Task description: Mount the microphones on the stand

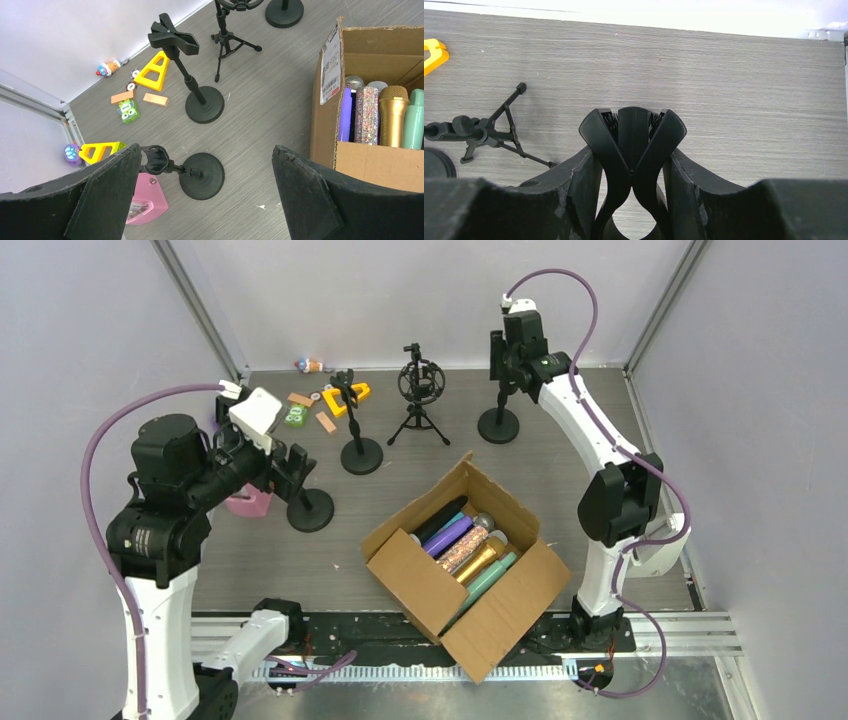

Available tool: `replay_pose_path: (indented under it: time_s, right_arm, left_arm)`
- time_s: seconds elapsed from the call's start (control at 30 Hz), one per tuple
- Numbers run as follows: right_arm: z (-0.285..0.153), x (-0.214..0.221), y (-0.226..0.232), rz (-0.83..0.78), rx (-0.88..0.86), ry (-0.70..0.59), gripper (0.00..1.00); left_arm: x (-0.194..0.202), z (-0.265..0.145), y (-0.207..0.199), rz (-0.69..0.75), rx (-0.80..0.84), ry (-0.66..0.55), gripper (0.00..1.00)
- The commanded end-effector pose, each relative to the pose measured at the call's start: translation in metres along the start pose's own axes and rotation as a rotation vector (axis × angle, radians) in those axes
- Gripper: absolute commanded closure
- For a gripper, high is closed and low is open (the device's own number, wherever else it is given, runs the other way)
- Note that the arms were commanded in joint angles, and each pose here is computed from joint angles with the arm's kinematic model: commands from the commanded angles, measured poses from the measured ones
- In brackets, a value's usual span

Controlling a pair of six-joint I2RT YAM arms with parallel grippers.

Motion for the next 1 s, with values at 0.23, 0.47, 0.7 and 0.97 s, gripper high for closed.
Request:
replay_pose_path:
  time_s: [0.23, 0.47, 0.7, 0.97]
  right_arm:
    - [-0.016, -0.038, -0.018, 0.127, -0.005, -0.111, 0.2]
    - [-0.05, -0.065, -0.034, 0.154, 0.045, -0.172, 0.04]
    - [-0.141, -0.08, -0.041, 0.272, -0.032, -0.313, 0.05]
    - [-0.194, 0.019, 0.04, 0.094, -0.253, -0.178, 0.05]
  left_arm:
    - [-0.001, -0.004, -0.004, 0.011, 0.021, -0.007, 0.0]
    - [0.002, -0.006, -0.006, 0.028, 0.026, -0.007, 0.01]
    - [0.006, -0.007, -0.009, 0.037, 0.04, -0.002, 0.0]
    - [0.015, -0.007, -0.028, 0.054, 0.17, -0.005, 0.0]
Point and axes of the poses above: each gripper's point midway between its finger pads, its own z axis out along the fingers, its own y axis along the line the jaws close on, x = y × z, the point moved 4 cm from there along -z, back along the fingers, and after that the axes turned 1 degree about z, right-handed, at the moved point
